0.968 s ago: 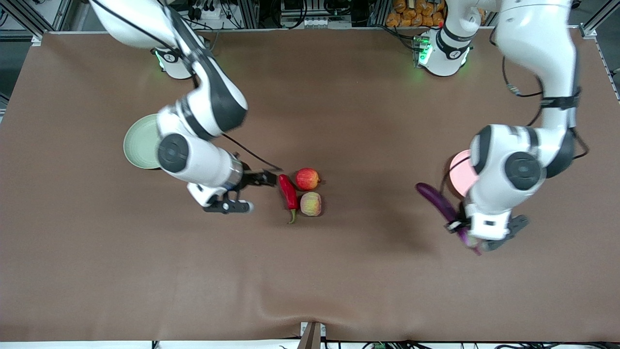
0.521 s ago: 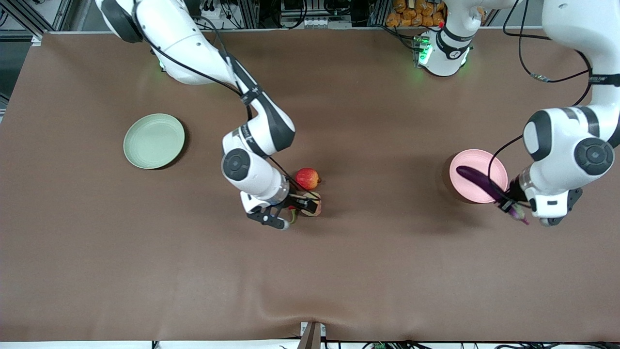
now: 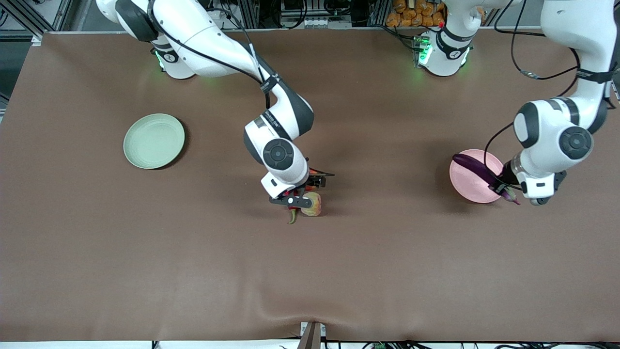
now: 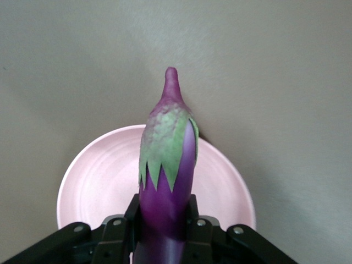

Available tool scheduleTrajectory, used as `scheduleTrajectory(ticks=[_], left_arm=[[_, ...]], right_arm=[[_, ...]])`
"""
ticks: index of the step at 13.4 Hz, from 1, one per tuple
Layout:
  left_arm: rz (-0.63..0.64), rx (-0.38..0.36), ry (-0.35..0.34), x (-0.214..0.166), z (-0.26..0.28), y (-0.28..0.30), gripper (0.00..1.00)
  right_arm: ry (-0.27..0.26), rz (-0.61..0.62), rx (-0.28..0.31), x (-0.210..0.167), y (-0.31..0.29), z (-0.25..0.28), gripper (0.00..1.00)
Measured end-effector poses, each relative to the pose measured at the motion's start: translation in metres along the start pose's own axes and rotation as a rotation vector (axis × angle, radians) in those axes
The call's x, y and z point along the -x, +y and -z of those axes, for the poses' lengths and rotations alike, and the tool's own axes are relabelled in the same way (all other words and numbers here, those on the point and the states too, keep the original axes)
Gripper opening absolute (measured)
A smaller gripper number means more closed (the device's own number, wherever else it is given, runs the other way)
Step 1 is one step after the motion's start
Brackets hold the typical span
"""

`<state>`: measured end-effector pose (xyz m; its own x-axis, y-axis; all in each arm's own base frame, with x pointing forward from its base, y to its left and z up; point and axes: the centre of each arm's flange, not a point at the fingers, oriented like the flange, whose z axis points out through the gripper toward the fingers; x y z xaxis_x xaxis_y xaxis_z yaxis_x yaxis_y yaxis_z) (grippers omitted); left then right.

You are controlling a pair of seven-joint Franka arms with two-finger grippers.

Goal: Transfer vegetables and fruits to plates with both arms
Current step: 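Lower the eggplant onto the pink plate while the right gripper grasps the apple, then carry the apple to the green plate while the left gripper reaches the pepper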

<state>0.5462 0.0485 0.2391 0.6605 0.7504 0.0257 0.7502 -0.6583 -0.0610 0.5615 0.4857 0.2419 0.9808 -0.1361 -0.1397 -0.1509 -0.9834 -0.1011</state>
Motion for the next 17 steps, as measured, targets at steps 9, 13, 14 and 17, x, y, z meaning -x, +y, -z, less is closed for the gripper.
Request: scheduleTrajectory(ticks=[9,13,14,17], left_arm=[[0.000,-0.006,-0.008,0.026,-0.028,-0.027,0.39],[-0.022,-0.021,0.003,0.027,-0.027,-0.027,0.79],[-0.023,-0.020,0.004,0.027,-0.026,-0.027,0.90],[-0.021,-0.030,-0.008,0.025,-0.015,-0.026,1.00]], right_arm=[[-0.008,0.050,0.036,0.032,-0.012,-0.036,0.80],[-0.034,0.049,0.072,0.033,-0.007,-0.034,0.79],[-0.058,0.043,0.089,0.035,-0.004,-0.028,0.79],[-0.148,0.012,0.113,0.036,0.010,0.031,0.79]])
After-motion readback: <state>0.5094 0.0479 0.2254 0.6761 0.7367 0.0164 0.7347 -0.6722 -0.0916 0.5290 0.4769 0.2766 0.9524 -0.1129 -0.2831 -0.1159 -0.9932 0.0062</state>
